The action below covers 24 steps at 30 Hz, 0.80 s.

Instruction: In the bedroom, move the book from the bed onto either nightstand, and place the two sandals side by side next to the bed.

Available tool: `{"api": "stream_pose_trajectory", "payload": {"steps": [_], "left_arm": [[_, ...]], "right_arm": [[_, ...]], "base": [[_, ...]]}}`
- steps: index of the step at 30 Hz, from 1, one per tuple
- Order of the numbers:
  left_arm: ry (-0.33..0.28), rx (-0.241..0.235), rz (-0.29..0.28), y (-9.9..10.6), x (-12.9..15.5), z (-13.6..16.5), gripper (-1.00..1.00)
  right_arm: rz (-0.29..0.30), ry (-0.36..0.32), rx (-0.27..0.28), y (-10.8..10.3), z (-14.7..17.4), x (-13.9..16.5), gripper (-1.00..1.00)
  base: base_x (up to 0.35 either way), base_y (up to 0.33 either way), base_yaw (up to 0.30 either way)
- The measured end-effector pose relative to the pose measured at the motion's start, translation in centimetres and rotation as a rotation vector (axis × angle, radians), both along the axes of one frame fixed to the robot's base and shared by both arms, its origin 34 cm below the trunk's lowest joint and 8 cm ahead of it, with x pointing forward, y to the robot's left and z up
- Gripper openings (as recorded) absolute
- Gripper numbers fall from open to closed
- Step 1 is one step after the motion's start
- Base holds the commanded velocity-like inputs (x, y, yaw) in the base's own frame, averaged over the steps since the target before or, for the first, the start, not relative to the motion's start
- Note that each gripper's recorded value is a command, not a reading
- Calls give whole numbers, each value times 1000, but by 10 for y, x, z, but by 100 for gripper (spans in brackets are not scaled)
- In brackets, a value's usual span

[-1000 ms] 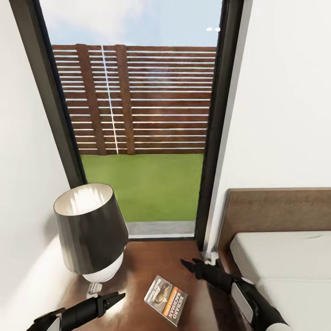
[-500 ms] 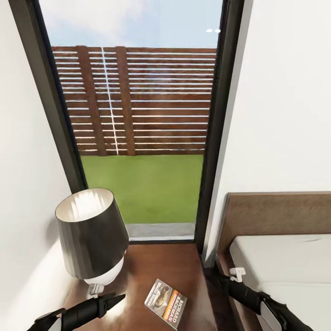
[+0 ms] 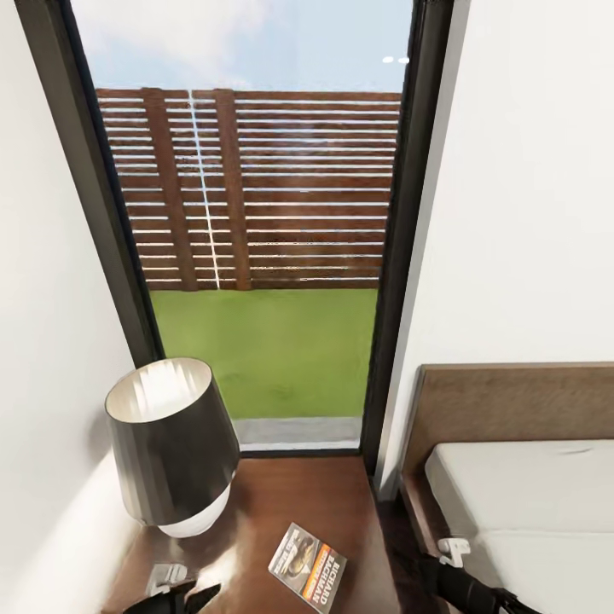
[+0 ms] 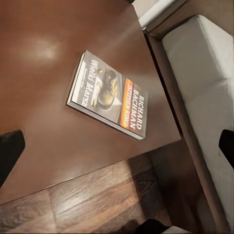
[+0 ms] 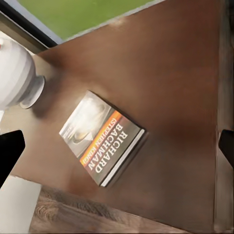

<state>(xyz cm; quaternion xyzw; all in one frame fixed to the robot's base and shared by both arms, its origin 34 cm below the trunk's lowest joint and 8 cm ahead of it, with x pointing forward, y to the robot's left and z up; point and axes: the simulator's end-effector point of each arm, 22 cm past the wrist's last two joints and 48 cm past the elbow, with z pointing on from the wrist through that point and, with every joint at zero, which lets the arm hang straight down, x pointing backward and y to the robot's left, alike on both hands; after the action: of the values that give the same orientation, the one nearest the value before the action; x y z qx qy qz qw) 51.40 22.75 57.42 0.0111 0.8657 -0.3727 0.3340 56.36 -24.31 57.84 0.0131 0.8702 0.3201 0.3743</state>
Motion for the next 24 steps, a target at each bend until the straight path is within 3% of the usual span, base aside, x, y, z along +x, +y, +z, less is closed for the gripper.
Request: {"api": "stream_pose_trajectory", "payload": {"steps": [5, 10, 12, 17, 21, 23, 24], "left_arm": [[5, 81, 17, -2, -17, -18, 100], [20, 113, 29, 2, -25, -20, 100], [58, 137, 40, 11, -40, -28, 100], [65, 177, 61, 25, -53, -29, 100], [78, 220, 88, 35, -60, -31, 100], [142, 308, 143, 49, -88, -52, 100], [154, 325, 155, 52, -93, -54, 100]], "right_arm": [[-16, -15, -35, -8, -3, -14, 100], [-21, -17, -42, -10, 3, -17, 100], [-25, -2, -46, -11, 2, -23, 100], [-41, 66, -56, -17, -9, -50, 100], [-46, 23, -92, -23, -5, -57, 100], [-44, 99, -124, -28, -32, -125, 100], [-57, 109, -132, -31, -34, -130, 100]], "base": [[0, 0, 0], [0, 0, 0], [0, 0, 0], [0, 0, 0], [0, 0, 0], [0, 0, 0], [0, 0, 0]]}}
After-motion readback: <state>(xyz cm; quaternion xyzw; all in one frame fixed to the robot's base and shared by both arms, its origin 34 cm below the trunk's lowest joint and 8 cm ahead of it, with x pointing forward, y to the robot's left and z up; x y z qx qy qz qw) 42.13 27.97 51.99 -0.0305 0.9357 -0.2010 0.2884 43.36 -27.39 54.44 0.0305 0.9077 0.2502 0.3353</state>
